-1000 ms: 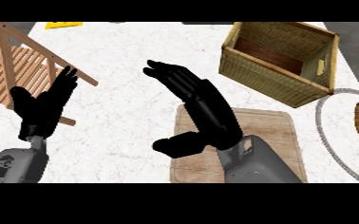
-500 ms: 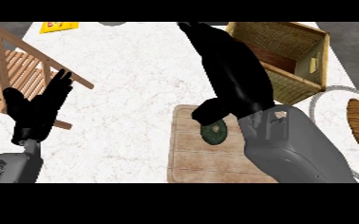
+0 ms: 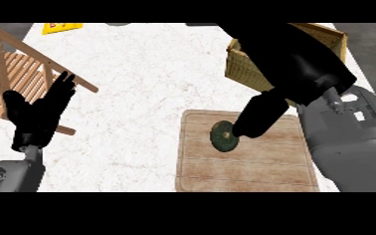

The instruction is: Pick the squash from the cutting board and place it in the basket

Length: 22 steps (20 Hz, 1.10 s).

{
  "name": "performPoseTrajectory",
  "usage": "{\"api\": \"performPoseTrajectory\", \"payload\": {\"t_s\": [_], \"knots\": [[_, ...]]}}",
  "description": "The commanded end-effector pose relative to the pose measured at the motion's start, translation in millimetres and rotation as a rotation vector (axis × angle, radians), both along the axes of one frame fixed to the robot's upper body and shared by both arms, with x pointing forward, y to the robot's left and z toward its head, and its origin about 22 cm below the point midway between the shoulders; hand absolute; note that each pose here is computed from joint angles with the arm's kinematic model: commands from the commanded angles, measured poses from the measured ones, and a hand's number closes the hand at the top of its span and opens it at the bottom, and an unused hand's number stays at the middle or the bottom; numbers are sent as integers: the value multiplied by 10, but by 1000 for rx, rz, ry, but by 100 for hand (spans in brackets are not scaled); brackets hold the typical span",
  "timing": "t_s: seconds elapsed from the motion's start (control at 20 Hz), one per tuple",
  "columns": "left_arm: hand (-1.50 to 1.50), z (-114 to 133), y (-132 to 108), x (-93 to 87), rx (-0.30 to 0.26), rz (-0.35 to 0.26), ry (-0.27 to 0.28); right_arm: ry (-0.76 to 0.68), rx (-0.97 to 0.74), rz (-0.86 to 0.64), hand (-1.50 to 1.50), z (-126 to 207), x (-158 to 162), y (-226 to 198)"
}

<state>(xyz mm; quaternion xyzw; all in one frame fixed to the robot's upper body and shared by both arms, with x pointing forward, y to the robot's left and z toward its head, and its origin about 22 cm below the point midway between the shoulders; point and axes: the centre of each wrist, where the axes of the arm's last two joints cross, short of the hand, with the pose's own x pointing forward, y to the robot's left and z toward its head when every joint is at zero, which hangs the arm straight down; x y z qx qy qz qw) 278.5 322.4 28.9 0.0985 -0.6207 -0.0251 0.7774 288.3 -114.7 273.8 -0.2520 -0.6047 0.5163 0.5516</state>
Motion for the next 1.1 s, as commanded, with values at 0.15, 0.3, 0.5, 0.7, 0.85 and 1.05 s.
{"api": "performPoseTrajectory", "payload": {"t_s": [0.15,0.3,0.5,0.7,0.85,1.05], "knots": [[0,45,25,31,-1,6,-24,133,-19,-4,-150,124,-269,-573],[0,100,-140,90,-8,-16,-19,111,47,-25,-150,88,-511,-613],[0,136,151,52,-13,4,-24,49,156,-30,-150,-221,-876,-864],[0,60,-50,-49,-12,-31,-31,59,165,-41,-150,-403,-720,-871],[0,64,-144,-52,4,-20,-28,27,178,-32,-150,-764,-921,-873],[0,249,70,131,-16,-10,-48,-10,187,-53,-150,-1197,-655,-797]]}}
